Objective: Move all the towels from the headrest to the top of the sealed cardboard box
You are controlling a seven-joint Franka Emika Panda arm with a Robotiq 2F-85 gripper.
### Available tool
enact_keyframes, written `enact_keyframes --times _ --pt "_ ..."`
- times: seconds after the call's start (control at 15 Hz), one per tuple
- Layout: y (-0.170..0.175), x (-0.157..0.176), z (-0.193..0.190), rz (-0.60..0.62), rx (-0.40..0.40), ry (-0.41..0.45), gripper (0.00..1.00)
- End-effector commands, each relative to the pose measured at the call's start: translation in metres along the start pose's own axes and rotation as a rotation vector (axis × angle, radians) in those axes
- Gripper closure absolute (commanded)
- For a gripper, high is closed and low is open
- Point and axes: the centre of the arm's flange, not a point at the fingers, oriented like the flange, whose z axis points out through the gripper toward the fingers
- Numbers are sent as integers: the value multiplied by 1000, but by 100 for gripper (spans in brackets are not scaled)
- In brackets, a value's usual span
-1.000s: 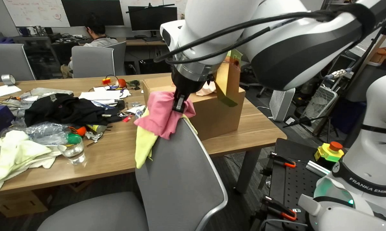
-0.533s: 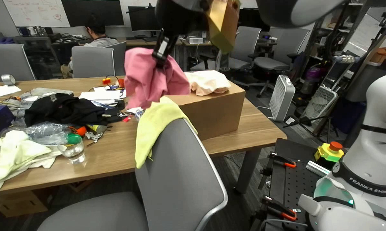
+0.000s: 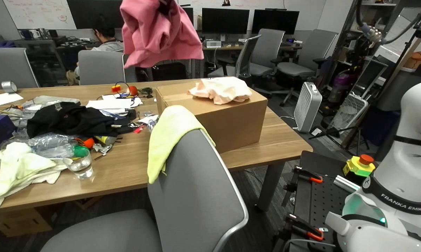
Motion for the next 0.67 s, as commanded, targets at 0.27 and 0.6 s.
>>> enact_keyframes --times 0.27,0.6 --pt "111 30 66 171 -192 -126 97" --pt "202 16 117 338 -365 -212 97"
